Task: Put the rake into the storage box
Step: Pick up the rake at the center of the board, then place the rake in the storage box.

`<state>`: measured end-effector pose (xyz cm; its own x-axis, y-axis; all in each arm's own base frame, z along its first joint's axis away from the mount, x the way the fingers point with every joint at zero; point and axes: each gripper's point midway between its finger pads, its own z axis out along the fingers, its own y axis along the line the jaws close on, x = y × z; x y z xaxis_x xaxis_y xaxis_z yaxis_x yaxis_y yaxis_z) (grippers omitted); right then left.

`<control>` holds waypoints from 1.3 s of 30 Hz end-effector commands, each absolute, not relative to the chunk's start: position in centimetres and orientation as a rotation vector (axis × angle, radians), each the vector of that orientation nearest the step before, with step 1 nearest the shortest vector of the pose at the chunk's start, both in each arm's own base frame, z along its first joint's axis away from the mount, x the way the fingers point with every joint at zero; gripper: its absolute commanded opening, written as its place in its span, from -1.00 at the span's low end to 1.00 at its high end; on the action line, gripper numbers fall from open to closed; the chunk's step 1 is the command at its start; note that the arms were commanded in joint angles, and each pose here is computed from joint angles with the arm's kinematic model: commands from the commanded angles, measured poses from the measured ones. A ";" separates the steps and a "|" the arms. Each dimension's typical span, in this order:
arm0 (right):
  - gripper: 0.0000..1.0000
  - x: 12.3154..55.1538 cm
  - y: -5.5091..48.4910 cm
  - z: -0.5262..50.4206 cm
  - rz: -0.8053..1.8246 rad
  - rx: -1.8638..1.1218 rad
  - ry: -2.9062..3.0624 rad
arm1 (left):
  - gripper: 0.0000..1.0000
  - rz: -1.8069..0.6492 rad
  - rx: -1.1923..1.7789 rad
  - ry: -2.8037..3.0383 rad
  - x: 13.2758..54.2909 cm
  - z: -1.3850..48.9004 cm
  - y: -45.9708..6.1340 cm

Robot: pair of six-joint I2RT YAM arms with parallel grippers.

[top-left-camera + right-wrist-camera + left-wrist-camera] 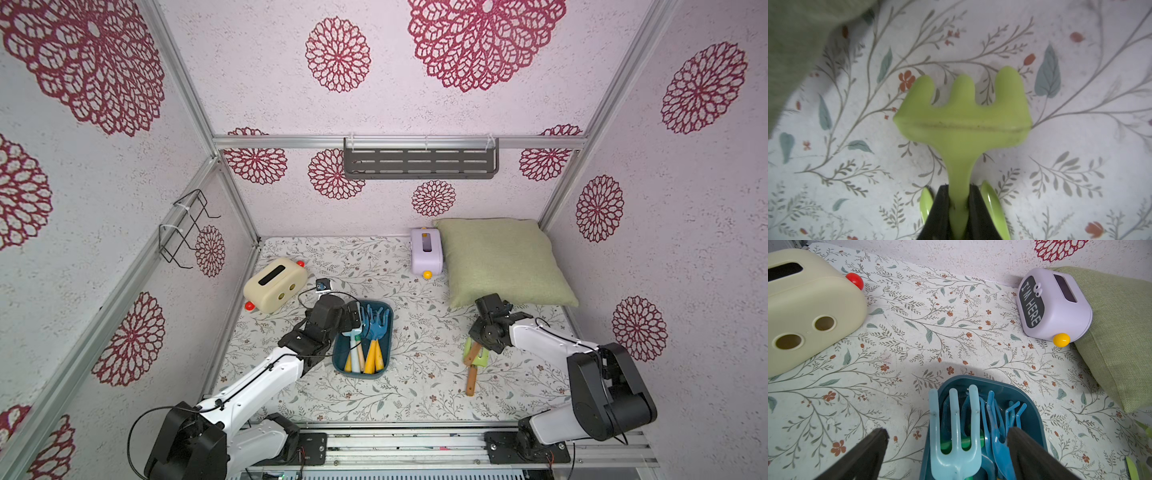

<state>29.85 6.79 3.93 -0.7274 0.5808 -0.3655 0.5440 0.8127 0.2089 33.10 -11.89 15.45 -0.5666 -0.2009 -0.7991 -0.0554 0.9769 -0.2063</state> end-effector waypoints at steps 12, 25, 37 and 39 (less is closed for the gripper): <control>-1.00 28.1 7.8 6.6 0.256 0.769 2.533 | 0.95 -0.230 -0.180 2.129 33.2 16.3 -12.1; -1.00 28.1 16.6 9.1 0.484 0.505 2.561 | 0.95 -0.199 -0.210 2.117 33.3 16.2 -11.4; -1.00 26.9 30.4 13.3 0.743 0.119 2.549 | 0.95 -0.279 -0.394 2.158 33.8 14.2 -8.2; -1.00 26.7 32.3 13.4 0.787 0.081 2.554 | 0.95 -0.285 -0.412 2.156 33.8 14.2 -7.9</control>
<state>26.46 29.69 11.85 -0.8930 0.1931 -0.4066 -0.0348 0.8709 0.4902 33.75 -7.82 13.87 -0.5533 -0.3534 -0.7543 -0.1909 0.9353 -0.2981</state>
